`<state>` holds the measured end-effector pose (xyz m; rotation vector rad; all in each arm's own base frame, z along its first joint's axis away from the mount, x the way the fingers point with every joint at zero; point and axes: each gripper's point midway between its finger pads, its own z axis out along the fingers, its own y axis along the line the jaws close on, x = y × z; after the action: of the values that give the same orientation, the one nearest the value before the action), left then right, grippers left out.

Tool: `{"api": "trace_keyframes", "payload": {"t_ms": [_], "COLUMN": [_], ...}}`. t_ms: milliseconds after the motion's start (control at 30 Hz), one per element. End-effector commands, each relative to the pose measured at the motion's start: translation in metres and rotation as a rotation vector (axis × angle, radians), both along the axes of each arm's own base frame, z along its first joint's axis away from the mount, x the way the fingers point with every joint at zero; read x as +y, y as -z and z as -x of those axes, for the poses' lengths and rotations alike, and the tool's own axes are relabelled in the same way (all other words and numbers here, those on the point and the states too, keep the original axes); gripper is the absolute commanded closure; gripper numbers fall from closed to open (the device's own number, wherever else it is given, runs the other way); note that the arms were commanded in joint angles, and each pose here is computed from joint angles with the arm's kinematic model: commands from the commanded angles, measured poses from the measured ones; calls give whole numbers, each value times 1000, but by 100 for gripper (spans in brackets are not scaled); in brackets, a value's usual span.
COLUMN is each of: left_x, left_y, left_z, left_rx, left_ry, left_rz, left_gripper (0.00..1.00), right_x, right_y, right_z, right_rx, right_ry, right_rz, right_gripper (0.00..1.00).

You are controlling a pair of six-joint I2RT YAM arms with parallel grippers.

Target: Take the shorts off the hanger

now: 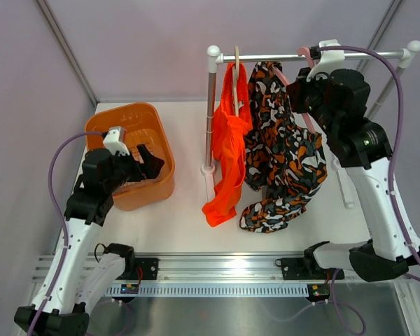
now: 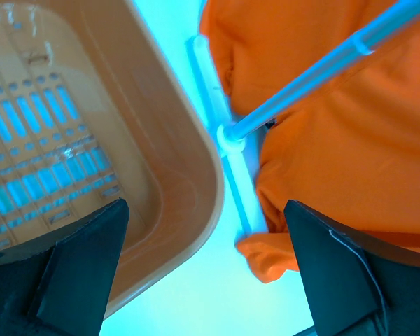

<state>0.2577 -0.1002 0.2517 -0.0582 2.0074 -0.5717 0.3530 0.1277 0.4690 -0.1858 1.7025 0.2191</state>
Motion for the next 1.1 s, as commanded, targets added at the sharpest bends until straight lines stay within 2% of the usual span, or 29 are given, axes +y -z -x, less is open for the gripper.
{"api": "trace_keyframes", "payload": {"t_ms": [0,133,500,733,800,833,867,1067], "left_x": [-19,-35,-115,-175,-204,-209,-218,-274], "left_y": [-57,-88,-191,-241,-253,-244,-258,-254], "left_z": [-6,-10,-6,6,18,12,21,30], "left_rx": [-160,-224,-388,-483,-508,-495,-524,-535], "left_ry": [86,126,293,366,422,420,444,489], "left_rz": [45,69,92,51,48,25,36,-27], "left_gripper": [1,1,1,1,1,1,1,1], "right_x": [-8,-12,-23,-24,-25,-25,-25,-21], "right_y": [-26,-12,27,24,21,19,18,8], "right_z": [20,30,82,123,133,137,140,157], "right_rx": [-57,1,116,110,96,88,82,49], "right_ry": [16,18,-8,-79,-103,-115,-121,-189], "right_rz": [-52,-47,-86,-153,-163,-165,-166,-178], "right_gripper": [100,100,100,100,100,100,100,100]}}
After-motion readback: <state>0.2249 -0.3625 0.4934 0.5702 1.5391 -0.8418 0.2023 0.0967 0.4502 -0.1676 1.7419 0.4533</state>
